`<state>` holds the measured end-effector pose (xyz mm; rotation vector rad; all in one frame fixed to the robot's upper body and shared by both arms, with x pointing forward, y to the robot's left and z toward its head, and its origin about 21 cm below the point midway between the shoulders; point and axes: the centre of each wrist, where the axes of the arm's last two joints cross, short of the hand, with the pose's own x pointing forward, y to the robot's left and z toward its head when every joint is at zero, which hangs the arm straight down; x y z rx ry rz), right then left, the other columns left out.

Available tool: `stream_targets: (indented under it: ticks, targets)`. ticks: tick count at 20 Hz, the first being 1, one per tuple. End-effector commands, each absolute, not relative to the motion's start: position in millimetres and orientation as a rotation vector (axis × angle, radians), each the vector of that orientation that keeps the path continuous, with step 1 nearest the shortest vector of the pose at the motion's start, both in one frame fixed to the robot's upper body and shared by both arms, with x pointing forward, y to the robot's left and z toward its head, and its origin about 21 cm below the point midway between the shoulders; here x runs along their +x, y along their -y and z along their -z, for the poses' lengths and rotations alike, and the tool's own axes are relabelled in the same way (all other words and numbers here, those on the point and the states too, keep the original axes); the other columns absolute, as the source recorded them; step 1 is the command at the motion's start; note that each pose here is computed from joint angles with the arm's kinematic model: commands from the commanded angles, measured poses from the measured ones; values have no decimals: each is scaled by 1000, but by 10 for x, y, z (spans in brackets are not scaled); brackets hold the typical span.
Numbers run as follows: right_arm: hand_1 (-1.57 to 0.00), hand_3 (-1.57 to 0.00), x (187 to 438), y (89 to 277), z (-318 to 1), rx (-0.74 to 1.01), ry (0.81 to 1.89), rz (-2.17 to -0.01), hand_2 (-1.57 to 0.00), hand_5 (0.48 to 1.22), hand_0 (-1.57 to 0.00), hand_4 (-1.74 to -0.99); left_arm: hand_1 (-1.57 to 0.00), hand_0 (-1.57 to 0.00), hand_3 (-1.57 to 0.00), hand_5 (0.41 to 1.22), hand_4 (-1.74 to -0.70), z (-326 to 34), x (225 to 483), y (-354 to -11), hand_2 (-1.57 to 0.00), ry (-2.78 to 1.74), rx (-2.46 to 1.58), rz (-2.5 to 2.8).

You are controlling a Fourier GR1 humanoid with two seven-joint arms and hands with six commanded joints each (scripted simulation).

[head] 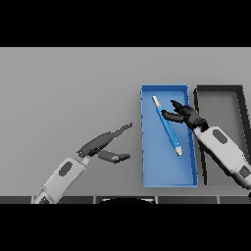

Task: Pick up the blue pipe and place it into the blue bin.

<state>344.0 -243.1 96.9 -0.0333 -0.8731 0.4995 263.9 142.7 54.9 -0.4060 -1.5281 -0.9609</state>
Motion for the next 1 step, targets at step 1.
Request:
stream_targets:
  ticks: [1]
  targets:
    - [-15, -8, 3449, 2419, -994, -27, 872, -515, -14, 769, -20, -1186, 1, 1, 1, 474, -826, -555, 2628, -1436, 1, 1530, -410, 963]
